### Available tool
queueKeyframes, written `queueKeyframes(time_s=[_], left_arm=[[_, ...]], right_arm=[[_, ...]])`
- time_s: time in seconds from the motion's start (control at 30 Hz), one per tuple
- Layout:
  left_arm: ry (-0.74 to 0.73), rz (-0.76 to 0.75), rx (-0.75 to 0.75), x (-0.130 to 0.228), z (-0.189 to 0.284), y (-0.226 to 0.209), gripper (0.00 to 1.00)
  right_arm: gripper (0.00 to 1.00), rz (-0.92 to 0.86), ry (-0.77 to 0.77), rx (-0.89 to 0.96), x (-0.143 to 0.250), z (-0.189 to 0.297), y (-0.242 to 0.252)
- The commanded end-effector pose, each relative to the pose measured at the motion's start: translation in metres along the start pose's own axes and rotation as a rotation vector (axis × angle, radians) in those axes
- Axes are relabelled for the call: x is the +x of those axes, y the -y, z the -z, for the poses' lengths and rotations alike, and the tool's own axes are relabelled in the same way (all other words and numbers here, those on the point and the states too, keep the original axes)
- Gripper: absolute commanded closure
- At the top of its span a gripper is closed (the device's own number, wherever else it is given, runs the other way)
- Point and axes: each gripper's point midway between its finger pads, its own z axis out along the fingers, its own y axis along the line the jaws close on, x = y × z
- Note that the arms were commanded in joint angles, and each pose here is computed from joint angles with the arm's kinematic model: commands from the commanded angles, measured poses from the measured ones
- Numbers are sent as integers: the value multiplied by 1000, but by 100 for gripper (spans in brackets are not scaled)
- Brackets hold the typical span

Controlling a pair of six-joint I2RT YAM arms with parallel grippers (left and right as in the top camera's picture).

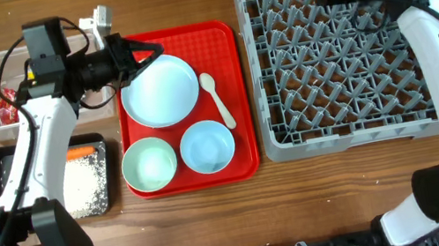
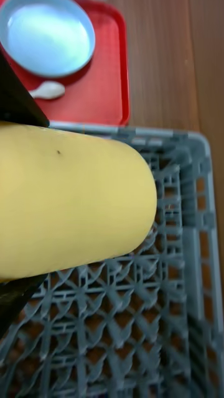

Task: Sort waste into correct bins and load items into the dishwasher rack
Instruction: 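Carry the yellow cup with the right gripper over the dish rack, then lower the cup into the rack and open the right gripper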

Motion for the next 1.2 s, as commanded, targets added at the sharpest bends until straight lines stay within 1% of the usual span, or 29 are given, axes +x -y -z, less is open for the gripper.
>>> queueKeyframes(time_s=[0.0, 0.07, 0.2, 0.3, 0.4, 0.53, 0.6, 0.7, 0.9, 1.17], left_arm=[[20, 8, -64, -1, 1, -9, 96], [18, 2, -80, 0, -3, -10, 96], [66, -36, -239, -1, -20, -25, 96], [127, -65, -391, -6, -25, -43, 96], [155, -69, -507, -5, -25, -57, 96], [157, -66, -606, 1, -23, -70, 96], [144, -84, -627, 4, -23, -73, 95], [141, -71, -658, 7, -19, -78, 96], [138, -67, -665, 8, -18, -79, 96], [138, -67, -665, 8, -18, -79, 96]], right_arm=[[58, -42, -78, 33, 8, -29, 27], [58, -68, -118, 16, 14, -44, 38], [59, -103, -170, 35, 23, -69, 70], [59, -91, -201, 29, 29, -83, 78], [59, -85, -257, 29, 42, -100, 83], [63, -92, -326, 30, 58, -116, 85], [63, -94, -339, 32, 62, -122, 88], [63, -97, -353, 44, 65, -123, 95], [64, -95, -381, 49, 73, -130, 102], [67, -71, -378, 44, 72, -133, 102]])
